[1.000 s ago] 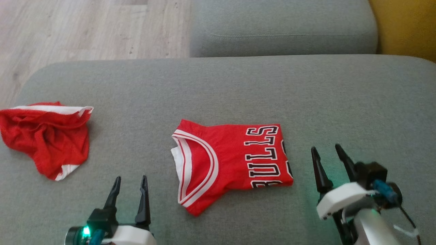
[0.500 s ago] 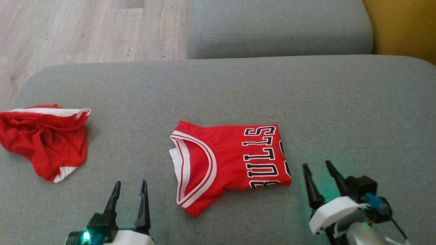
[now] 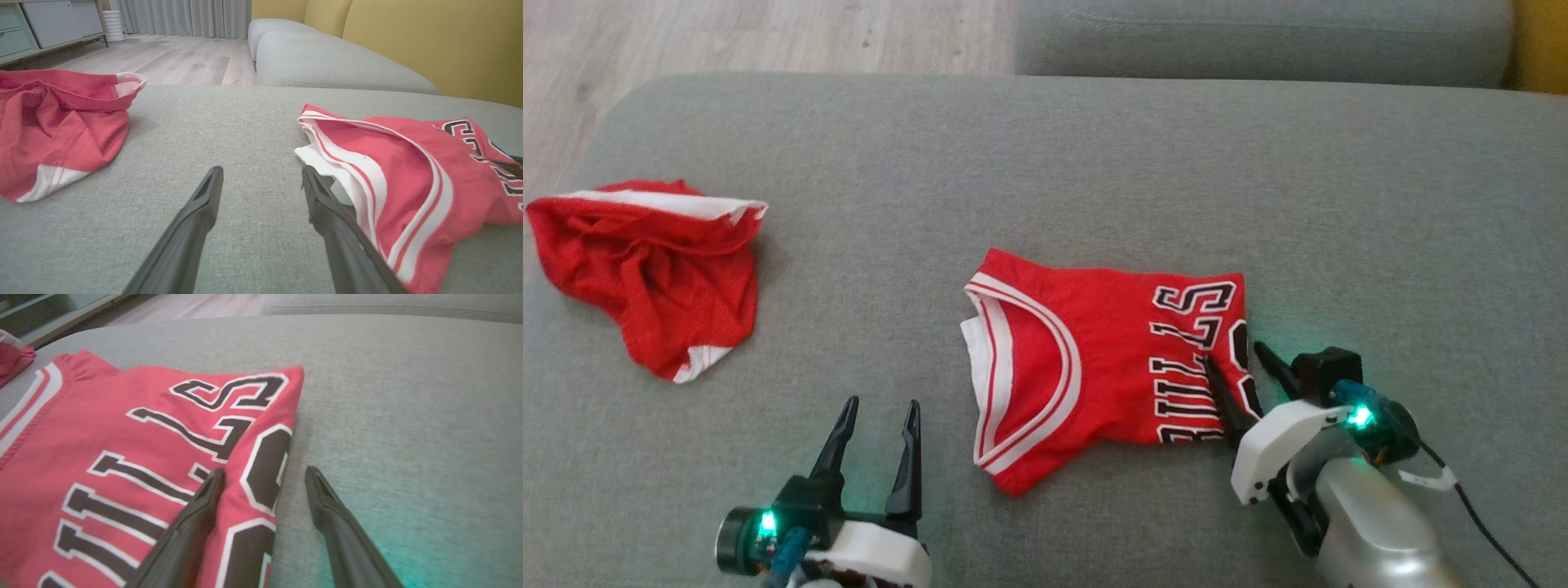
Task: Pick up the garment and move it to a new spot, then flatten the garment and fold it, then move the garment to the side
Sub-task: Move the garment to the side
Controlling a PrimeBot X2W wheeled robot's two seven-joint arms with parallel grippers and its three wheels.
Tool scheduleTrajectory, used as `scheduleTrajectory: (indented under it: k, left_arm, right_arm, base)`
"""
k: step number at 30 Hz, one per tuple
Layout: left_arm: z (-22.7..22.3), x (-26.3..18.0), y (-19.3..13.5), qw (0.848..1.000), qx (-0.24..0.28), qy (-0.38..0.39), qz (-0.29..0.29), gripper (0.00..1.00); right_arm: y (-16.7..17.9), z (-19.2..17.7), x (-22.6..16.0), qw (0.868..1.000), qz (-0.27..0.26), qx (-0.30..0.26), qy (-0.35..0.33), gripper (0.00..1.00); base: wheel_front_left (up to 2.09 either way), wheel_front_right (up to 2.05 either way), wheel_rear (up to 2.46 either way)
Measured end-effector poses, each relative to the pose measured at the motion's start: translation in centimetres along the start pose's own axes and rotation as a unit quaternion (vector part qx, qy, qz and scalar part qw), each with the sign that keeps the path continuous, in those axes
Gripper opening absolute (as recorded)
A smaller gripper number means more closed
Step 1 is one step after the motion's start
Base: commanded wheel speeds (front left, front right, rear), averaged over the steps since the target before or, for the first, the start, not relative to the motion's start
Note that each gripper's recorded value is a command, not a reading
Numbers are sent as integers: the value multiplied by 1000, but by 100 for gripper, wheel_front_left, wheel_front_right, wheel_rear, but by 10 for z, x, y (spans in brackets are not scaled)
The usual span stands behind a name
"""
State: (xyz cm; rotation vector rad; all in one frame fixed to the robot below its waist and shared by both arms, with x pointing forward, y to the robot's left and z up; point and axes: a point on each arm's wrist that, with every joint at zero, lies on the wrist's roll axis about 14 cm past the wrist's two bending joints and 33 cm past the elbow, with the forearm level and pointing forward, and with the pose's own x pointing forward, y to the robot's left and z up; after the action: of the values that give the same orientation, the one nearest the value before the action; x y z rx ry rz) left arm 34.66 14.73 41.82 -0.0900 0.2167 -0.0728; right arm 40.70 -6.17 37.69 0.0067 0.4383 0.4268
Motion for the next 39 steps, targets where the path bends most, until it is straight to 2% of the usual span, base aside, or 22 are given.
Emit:
scheduleTrajectory:
  k: [2, 3, 4, 8, 12, 19, 28, 34, 39]
  left_arm:
    - [-3, -2, 3, 1000, -1, 4, 6, 100]
    - [-4, -2, 5, 1000, -1, 6, 9, 100]
    - [-5, -3, 6, 1000, -1, 7, 11, 100]
    - [-6, 0, 3, 1000, 3, 10, 4, 100]
    - [-2, 9, -9, 1000, 9, 5, -20, 100]
    - [4, 30, -61, 995, 11, 0, -100, 100]
    - [5, 45, -151, 974, 19, 5, -227, 100]
    - [0, 45, -204, 952, 25, 13, -304, 100]
    - [-1, 49, -213, 948, 23, 15, -316, 100]
  right_arm:
    - [8, -12, 3, 1000, 13, 3, 23, 100]
    - [13, -13, 4, 999, 20, 5, 26, 37]
    - [14, -13, 5, 999, 24, 7, 27, 0]
    - [14, -8, 3, 1000, 24, 6, 16, 0]
    - [0, -8, -10, 1000, -1, 14, 4, 0]
    - [-42, -13, -51, 997, -71, 28, -9, 0]
    - [-100, -11, -120, 977, -189, 78, -63, 0]
    - [-119, -38, -166, 955, -260, 125, -69, 0]
    - [-125, -39, -171, 953, -271, 114, -66, 0]
  base:
    - [0, 0, 0]
    - [0, 0, 0]
    - [0, 0, 0]
    - [0, 0, 0]
    - [0, 0, 0]
    - [0, 0, 0]
    - [0, 0, 0]
    - [0, 0, 0]
    - [0, 0, 0]
